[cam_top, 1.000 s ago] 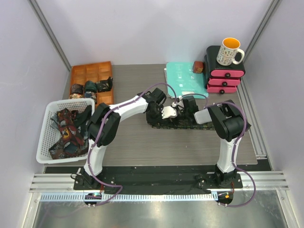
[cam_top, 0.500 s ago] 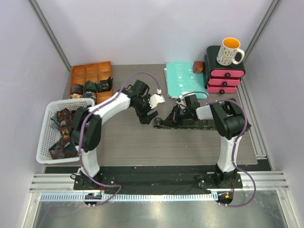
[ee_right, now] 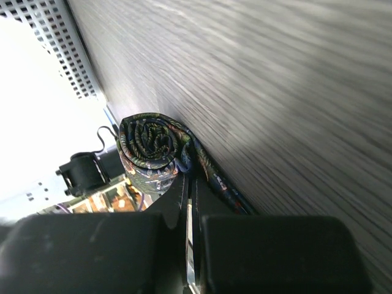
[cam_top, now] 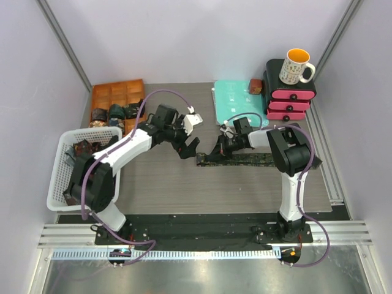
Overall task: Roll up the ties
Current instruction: Roll the tie at the center of the board.
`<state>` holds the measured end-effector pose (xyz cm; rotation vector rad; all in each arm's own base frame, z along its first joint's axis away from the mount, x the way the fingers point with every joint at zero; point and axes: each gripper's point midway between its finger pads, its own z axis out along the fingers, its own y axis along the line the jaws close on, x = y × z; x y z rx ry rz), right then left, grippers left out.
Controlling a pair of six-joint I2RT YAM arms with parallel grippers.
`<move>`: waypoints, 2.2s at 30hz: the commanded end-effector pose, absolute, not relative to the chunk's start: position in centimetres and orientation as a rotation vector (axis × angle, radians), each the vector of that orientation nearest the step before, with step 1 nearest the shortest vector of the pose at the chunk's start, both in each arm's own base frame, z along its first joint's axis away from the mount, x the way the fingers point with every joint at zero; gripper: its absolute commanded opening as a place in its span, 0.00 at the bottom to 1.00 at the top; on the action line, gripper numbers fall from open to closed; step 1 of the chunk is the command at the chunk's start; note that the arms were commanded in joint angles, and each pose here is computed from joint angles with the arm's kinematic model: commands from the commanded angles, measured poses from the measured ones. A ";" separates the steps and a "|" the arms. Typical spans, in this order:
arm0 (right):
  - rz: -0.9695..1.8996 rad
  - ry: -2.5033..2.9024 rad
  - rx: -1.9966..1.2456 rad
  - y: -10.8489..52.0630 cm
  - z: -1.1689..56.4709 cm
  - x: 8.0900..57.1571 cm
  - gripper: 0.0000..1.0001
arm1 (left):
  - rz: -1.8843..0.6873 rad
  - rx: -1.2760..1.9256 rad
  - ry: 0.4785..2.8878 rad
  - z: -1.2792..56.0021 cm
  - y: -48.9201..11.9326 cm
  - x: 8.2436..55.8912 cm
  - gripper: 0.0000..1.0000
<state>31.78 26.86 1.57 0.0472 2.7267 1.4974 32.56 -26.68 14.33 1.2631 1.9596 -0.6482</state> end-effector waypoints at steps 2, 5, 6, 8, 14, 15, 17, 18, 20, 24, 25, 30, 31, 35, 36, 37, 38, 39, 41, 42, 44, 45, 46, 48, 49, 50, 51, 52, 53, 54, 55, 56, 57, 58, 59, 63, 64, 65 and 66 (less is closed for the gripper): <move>1.256 2.888 -0.042 26.6 -3.9 29.6 0.01 | -0.682 1.361 1.879 12.2 -25.8 31.6 1.00; 1.275 2.904 -0.042 27.2 -4.2 29.1 0.01 | -0.623 1.439 1.835 9.5 -25.7 31.1 1.00; 1.278 2.905 -0.041 27.3 -4.5 29.1 0.01 | -0.617 1.477 1.824 8.7 -25.7 30.7 1.00; 1.292 2.915 -0.009 27.4 -4.7 28.9 0.01 | -0.619 1.509 1.836 7.7 -25.6 30.4 1.00; 1.326 2.914 0.002 27.9 -4.7 28.4 0.01 | -0.514 1.628 1.792 6.1 -26.3 30.8 1.00; 1.337 2.909 -0.001 28.0 -4.6 28.4 0.01 | -0.506 1.637 1.787 6.0 -26.4 31.1 0.99; 1.346 2.910 0.000 28.0 -4.5 28.3 0.01 | -0.467 1.659 1.795 5.5 -26.3 31.3 0.98; 1.346 2.912 0.003 28.0 -4.5 28.2 0.01 | -0.460 1.671 1.795 5.4 -26.4 31.4 0.97; 1.350 2.913 0.003 28.0 -4.6 28.1 0.01 | -0.448 1.691 1.798 5.1 -26.4 31.6 0.94; 1.351 2.923 0.009 27.8 -4.8 27.9 0.01 | -0.429 1.716 1.814 4.6 -26.5 31.9 0.85; 1.352 2.924 0.009 27.9 -4.8 27.8 0.01 | -0.430 1.725 1.826 4.1 -26.5 32.0 0.83; 1.337 2.950 0.036 27.3 -5.4 27.3 0.01 | -0.467 1.722 1.853 4.5 -27.1 31.9 0.80; 1.334 2.955 0.051 27.0 -5.5 27.2 0.01 | -0.501 1.705 1.863 4.8 -27.6 31.6 0.78; 1.329 2.960 0.065 26.2 -5.6 27.0 0.01 | -0.608 1.458 1.957 6.7 -29.2 31.4 0.82; 1.327 2.964 0.070 26.0 -5.6 27.0 0.01 | -0.641 1.375 1.991 7.0 -29.4 31.1 0.83; 1.328 2.962 0.061 25.9 -5.5 27.0 0.01 | -0.645 1.336 1.936 7.6 -30.0 31.6 0.88; 1.326 2.965 0.054 25.7 -5.5 26.8 0.02 | -0.639 1.303 1.954 6.9 -29.2 30.7 0.88; 1.330 2.963 0.048 25.7 -5.3 26.8 0.01 | -0.657 1.259 1.961 6.8 -29.2 30.4 0.88; 1.322 2.979 0.042 25.1 -5.5 26.3 0.01 | -0.649 1.188 1.922 6.4 -29.0 30.3 0.89; 1.325 2.988 0.043 24.9 -5.5 25.9 0.01 | -0.654 1.144 1.891 7.1 -28.9 30.3 0.89; 1.321 3.001 0.030 24.4 -5.6 25.3 0.01 | -0.628 1.112 1.804 7.0 -28.6 30.0 0.91; 1.319 3.008 0.038 24.1 -5.7 25.1 0.01 | -0.622 1.112 1.776 7.1 -28.7 29.8 0.91; 1.329 3.011 0.040 24.0 -5.7 24.9 0.01 | -0.619 1.105 1.744 7.4 -29.0 29.9 0.91; 1.333 3.017 0.025 23.9 -5.8 24.5 0.01 | -0.619 1.108 1.748 6.4 -28.9 29.6 0.91; 1.337 3.021 0.024 23.9 -5.9 24.4 0.01 | -0.618 1.111 1.735 6.0 -29.1 29.6 0.91; 1.341 3.026 0.024 23.8 -6.0 24.3 0.01 | -0.620 1.109 1.726 5.9 -29.2 29.7 0.92; 1.343 3.024 0.015 23.8 -6.0 24.3 0.01 | -0.622 1.105 1.701 6.1 -29.6 29.8 0.91; 1.345 3.025 0.012 23.8 -6.1 24.2 0.01 | -0.628 1.106 1.703 5.7 -29.8 29.7 0.91; 1.342 3.025 0.006 23.8 -6.1 24.1 0.01 | -0.630 1.108 1.693 5.7 -30.1 29.7 0.91; 1.341 3.024 -0.002 23.7 -6.2 24.1 0.01 | -0.646 1.116 1.667 6.0 -30.7 29.5 0.91; 1.338 3.030 0.002 23.7 -6.3 23.9 0.01 | -0.656 1.129 1.664 5.7 -30.9 29.2 0.91; 1.340 3.035 0.004 23.6 -6.4 23.8 0.01 | -0.672 1.141 1.654 5.6 -31.2 28.9 0.91; 1.340 3.033 -0.004 23.6 -6.4 23.8 0.01 | -0.693 1.164 1.642 5.5 -31.7 28.4 0.88; 1.340 3.032 -0.004 23.6 -6.4 23.8 0.01 | -0.697 1.179 1.644 5.1 -31.8 28.1 0.86; 1.335 3.037 0.000 23.5 -6.6 23.7 0.01 | -0.696 1.190 1.642 4.9 -31.8 28.0 0.79; 1.337 3.037 0.004 23.5 -6.6 23.8 0.01 | -0.683 1.225 1.673 4.2 -31.4 27.6 0.61; 1.335 3.033 -0.001 23.6 -6.6 23.9 0.01 | -0.678 1.235 1.679 4.2 -31.3 27.6 0.58; 1.335 3.029 -0.003 23.6 -6.6 24.1 0.01 | -0.670 1.261 1.715 3.7 -30.9 27.3 0.54; 1.340 3.026 -0.003 23.7 -6.5 24.2 0.01 | -0.663 1.262 1.715 4.3 -31.2 27.7 0.52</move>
